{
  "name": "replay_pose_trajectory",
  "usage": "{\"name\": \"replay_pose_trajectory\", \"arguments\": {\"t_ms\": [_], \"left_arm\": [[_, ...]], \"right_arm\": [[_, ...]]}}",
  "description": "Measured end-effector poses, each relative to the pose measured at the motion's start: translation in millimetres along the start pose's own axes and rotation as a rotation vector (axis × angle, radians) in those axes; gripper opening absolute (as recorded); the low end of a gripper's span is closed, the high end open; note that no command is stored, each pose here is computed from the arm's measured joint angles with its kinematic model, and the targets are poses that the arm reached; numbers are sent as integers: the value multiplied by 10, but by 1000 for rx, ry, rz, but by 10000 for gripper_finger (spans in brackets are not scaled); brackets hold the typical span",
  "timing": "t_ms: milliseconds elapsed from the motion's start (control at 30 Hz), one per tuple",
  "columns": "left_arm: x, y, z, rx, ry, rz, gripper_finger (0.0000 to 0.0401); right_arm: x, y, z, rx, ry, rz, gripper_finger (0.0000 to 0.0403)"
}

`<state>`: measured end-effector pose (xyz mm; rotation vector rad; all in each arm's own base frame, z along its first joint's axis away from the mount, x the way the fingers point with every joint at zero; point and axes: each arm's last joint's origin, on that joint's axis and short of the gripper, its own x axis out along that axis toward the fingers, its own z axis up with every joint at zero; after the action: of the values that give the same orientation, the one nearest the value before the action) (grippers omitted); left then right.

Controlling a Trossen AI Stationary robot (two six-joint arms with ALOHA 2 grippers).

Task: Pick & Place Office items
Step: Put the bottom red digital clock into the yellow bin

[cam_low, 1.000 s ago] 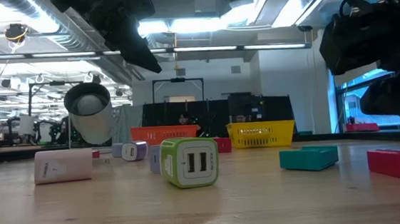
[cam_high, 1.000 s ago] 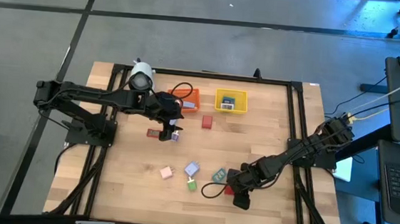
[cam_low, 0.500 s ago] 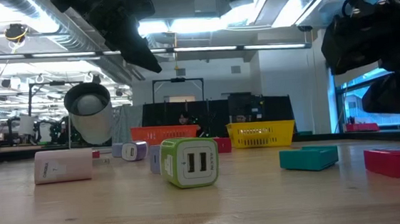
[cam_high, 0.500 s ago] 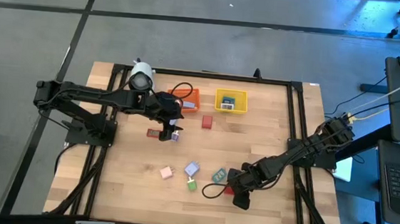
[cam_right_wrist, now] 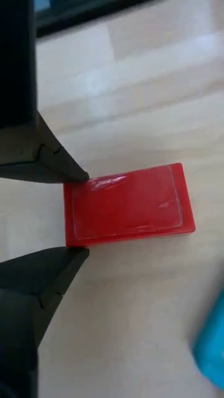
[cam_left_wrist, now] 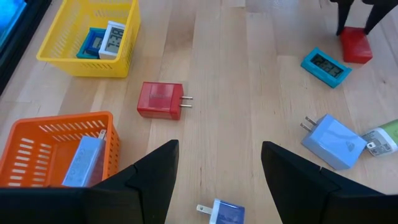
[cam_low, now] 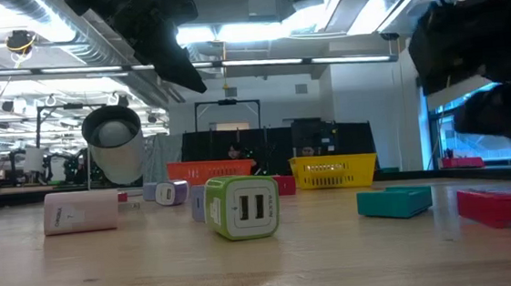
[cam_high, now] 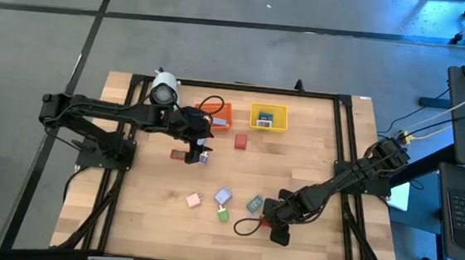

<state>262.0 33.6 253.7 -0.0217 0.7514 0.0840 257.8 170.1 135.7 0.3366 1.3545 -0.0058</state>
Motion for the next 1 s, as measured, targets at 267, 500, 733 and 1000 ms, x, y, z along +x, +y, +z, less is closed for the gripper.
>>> {"name": "replay_pose_trajectory", "arguments": {"t_ms": [267, 500, 733, 1000], "left_arm": [[0, 0, 0, 0, 0, 0, 226], [0, 0, 0, 0, 0, 0, 226], [0, 1, -1, 0, 1, 0, 226], [0, 0, -1, 0, 1, 0, 226]], "right_arm": [[-48, -39, 57, 0, -11, -49, 130], [-106, -55, 53, 10, -20, -58, 83], [-103, -48, 48, 28, 11, -22, 101], [-99, -37, 33, 64, 30, -7, 232]]}}
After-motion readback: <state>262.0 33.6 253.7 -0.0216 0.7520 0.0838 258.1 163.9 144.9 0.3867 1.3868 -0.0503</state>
